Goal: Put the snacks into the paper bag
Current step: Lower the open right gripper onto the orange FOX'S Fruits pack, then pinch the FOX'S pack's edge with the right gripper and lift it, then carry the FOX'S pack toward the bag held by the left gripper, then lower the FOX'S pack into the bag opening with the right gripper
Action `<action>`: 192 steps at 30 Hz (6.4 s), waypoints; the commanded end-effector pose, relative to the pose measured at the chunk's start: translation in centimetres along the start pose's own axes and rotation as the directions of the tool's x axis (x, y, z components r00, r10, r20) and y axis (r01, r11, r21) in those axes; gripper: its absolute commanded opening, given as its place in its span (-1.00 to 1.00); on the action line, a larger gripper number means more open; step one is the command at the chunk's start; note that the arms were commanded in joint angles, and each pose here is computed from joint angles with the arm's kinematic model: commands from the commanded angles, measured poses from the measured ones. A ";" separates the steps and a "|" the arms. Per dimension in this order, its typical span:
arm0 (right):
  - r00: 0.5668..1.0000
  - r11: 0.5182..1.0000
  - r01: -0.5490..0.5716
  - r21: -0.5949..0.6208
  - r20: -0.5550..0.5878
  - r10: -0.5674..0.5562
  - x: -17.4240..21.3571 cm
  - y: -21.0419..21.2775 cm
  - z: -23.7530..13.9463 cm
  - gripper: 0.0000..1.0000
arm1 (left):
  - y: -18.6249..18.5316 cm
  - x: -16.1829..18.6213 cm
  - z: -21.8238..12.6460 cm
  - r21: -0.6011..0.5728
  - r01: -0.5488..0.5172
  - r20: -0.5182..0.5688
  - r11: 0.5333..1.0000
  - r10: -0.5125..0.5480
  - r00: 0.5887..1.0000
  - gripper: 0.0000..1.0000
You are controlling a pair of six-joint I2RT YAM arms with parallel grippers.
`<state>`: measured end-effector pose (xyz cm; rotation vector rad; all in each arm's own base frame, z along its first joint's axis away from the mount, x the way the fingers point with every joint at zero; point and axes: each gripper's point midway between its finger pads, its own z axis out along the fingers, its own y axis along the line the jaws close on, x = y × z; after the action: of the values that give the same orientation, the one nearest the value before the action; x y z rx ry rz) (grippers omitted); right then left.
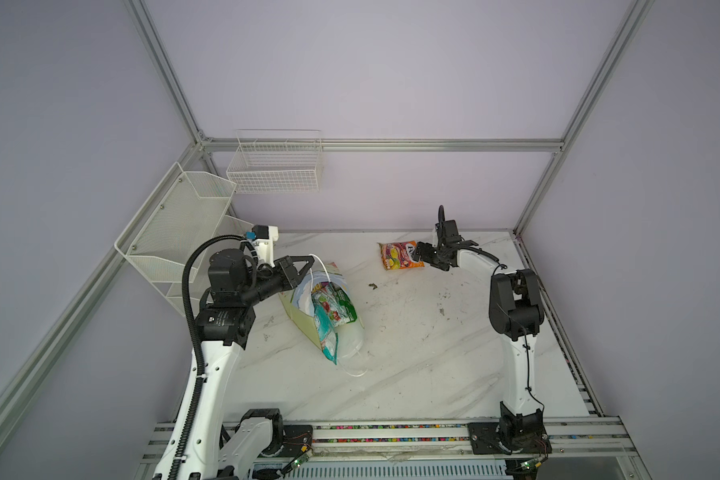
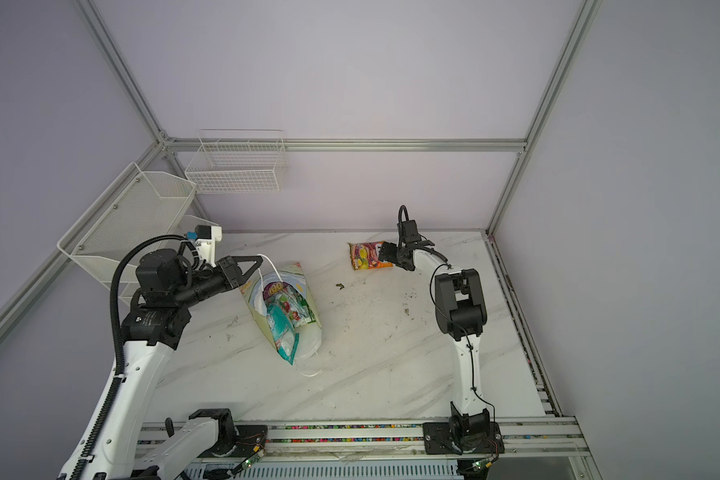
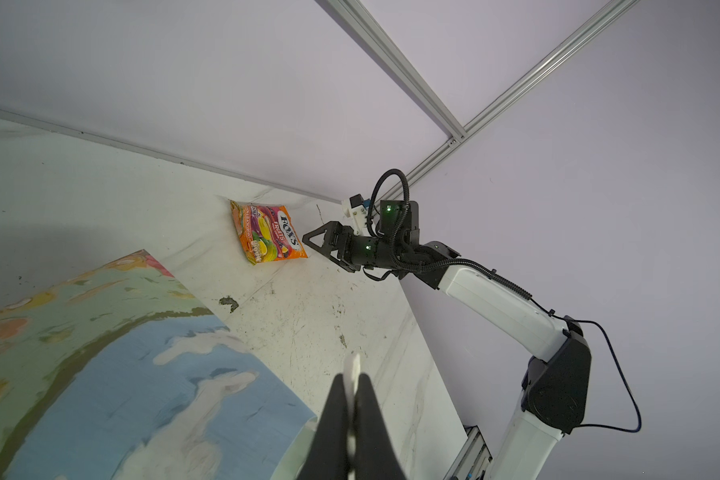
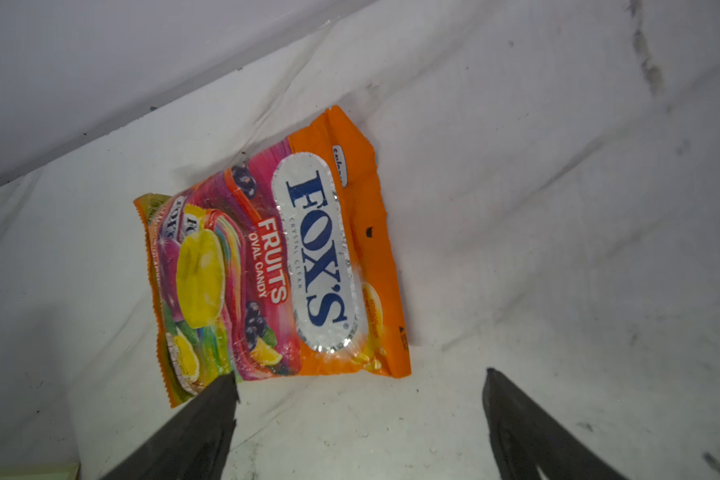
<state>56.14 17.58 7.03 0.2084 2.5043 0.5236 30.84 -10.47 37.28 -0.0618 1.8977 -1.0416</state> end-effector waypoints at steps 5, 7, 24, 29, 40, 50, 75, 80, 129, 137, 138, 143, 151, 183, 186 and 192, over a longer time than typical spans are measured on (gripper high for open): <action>0.999 0.999 0.012 -0.048 -0.030 -0.013 0.3 0.7 1.8 0.81 | -4.2 -3.6 -1.8 0.056 -0.124 0.108 0.991 0.117 0.987 -0.88; 0.999 0.998 0.008 -0.069 -0.046 -0.011 0.7 0.9 2.3 0.76 | -4.1 -3.7 -1.7 0.054 -0.122 0.108 0.991 0.116 0.987 -0.88; 0.996 0.985 -0.038 -0.168 -0.092 0.022 2.5 1.6 4.3 -0.53 | -4.6 -4.2 -1.8 0.056 -0.132 0.117 0.990 0.125 0.985 -0.88; 0.998 0.981 -0.031 -0.192 -0.052 0.021 1.3 2.6 3.0 -1.00 | -4.9 -4.4 -1.9 0.064 -0.132 0.116 0.989 0.124 0.986 -0.88; 0.989 0.943 0.008 -0.333 0.139 0.041 -3.0 7.5 -8.5 -1.00 | -7.6 -5.2 -2.7 0.106 -0.165 0.131 0.981 0.151 0.980 -0.87; 0.945 0.898 0.120 -0.423 0.326 0.028 -5.1 11.6 -22.6 -1.00 | -8.8 -7.7 -1.7 0.068 -0.206 0.141 0.976 0.195 0.971 -0.88; 0.855 0.711 0.412 -0.570 0.511 -0.087 -1.8 22.3 -40.3 -1.00 | -3.7 -10.2 0.5 -0.151 -0.216 0.123 0.965 0.235 0.964 -0.90; 0.843 0.671 0.458 -0.583 0.525 -0.120 -0.7 24.4 -41.7 -1.00 | -2.2 -10.6 0.3 -0.184 -0.192 0.125 0.964 0.217 0.968 -0.90; 0.826 0.398 0.562 -0.725 0.469 -0.313 9.2 38.4 -40.5 -1.00 | 6.1 -10.0 -3.1 -0.321 -0.012 0.206 0.947 0.082 0.975 -0.96; 0.878 0.412 0.477 -0.776 0.404 -0.257 9.9 39.7 -39.1 -1.00 | 6.4 -10.1 -3.5 -0.332 -0.004 0.218 0.943 0.081 0.973 -0.97; 0.882 0.413 0.471 -0.780 0.398 -0.253 10.0 39.7 -38.9 -1.00 | 6.4 -10.1 -3.5 -0.332 -0.005 0.219 0.943 0.082 0.972 -0.97; 0.898 0.422 0.438 -0.794 0.370 -0.237 10.3 40.0 -37.8 -1.00 | 6.7 -10.2 -3.8 -0.337 0.005 0.229 0.941 0.077 0.970 -0.97; 0.919 0.492 0.395 -0.776 0.341 -0.200 9.9 39.9 -34.6 -1.00 | 6.6 -10.3 -4.0 -0.333 0.011 0.238 0.943 0.073 0.968 -0.97; 0.900 0.759 0.024 -0.651 0.345 0.267 5.7 38.8 -27.7 -1.00 | 6.0 -10.1 -4.4 -0.279 0.038 0.268 0.960 0.040 0.963 -0.97; 0.915 0.757 0.027 -0.653 0.321 0.245 6.6 40.1 -26.6 -1.00 | 6.0 -10.1 -4.4 -0.274 0.041 0.270 0.961 0.036 0.962 -0.97; 0.939 0.764 0.059 -0.643 0.295 0.176 9.8 42.3 -24.9 -1.00 | 5.8 -10.3 -4.6 -0.274 0.040 0.276 0.961 0.039 0.960 -0.97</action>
<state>36.68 49.80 37.00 0.1013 1.8733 1.2012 35.78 0.37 40.05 -0.3796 1.8338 -0.7242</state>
